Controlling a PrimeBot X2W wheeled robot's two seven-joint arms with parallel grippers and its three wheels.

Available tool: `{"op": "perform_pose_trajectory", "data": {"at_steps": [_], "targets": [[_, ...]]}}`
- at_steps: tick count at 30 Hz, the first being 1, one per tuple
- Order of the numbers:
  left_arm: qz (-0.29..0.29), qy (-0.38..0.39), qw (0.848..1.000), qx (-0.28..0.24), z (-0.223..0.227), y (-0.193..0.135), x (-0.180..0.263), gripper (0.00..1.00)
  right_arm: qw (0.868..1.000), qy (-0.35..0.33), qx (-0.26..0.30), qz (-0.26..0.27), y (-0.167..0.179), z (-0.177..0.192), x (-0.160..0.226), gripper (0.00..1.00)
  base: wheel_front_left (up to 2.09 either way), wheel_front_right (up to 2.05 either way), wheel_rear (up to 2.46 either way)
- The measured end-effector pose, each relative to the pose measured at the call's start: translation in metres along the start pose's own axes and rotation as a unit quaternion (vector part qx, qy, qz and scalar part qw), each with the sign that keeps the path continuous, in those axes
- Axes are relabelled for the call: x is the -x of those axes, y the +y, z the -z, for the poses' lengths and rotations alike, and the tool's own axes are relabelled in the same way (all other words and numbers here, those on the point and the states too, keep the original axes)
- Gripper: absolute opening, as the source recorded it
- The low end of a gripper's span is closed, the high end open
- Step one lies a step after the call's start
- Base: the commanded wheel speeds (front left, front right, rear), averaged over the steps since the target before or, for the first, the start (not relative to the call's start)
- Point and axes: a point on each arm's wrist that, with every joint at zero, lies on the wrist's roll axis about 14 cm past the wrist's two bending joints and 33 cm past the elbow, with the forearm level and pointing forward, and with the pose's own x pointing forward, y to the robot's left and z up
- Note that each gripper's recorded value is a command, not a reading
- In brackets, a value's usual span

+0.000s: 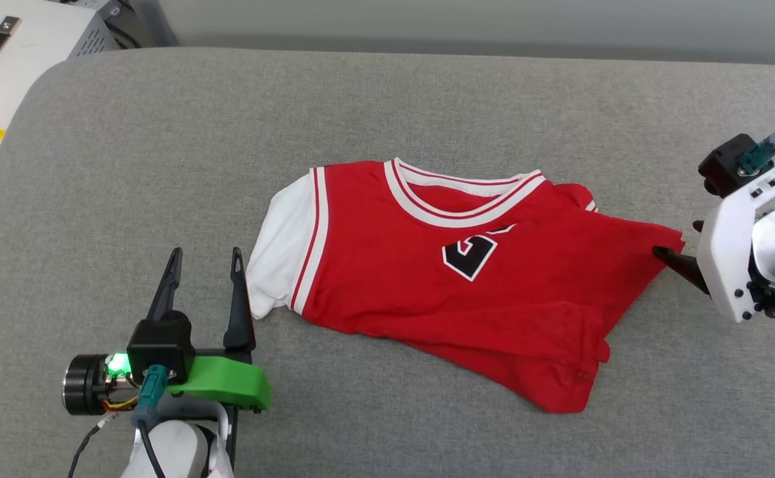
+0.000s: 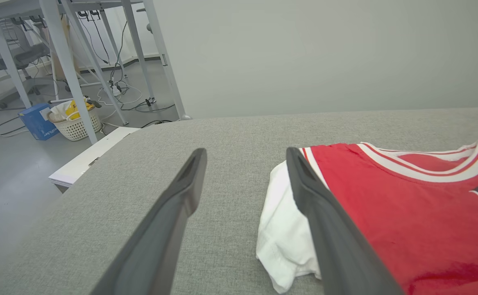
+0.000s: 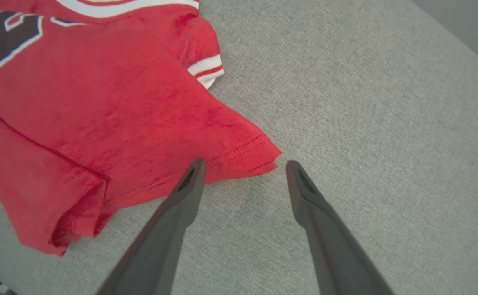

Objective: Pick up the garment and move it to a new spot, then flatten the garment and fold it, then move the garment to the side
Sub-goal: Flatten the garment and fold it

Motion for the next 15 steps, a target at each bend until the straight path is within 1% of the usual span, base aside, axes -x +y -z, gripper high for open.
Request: {"op": "perform_pose_trajectory", "data": {"at_steps": [7, 10, 13, 15], "targets": [[0.001, 0.018, 1.0, 0.004, 0.016, -0.002, -0.005, 1.0, 0.998, 0.053, 0.017, -0.018, 0.007, 0.008, -0.04, 1.0, 0.0, 0.0, 0.0], [-0.001, 0.024, 1.0, 0.004, 0.022, -0.002, -0.006, 1.0, 0.996, 0.088, 0.023, -0.022, 0.009, 0.025, -0.056, 1.0, 0.0, 0.0, 0.0], [-0.005, 0.034, 0.999, 0.003, 0.03, 0.001, -0.006, 1.0, 0.993, 0.117, 0.013, -0.024, 0.007, 0.045, -0.067, 1.0, 0.0, 0.0, 0.0], [-0.007, 0.039, 0.999, 0.003, 0.033, 0.002, -0.006, 1.0, 0.993, 0.118, -0.001, -0.023, 0.004, 0.048, -0.072, 1.0, 0.0, 0.0, 0.0]]}}
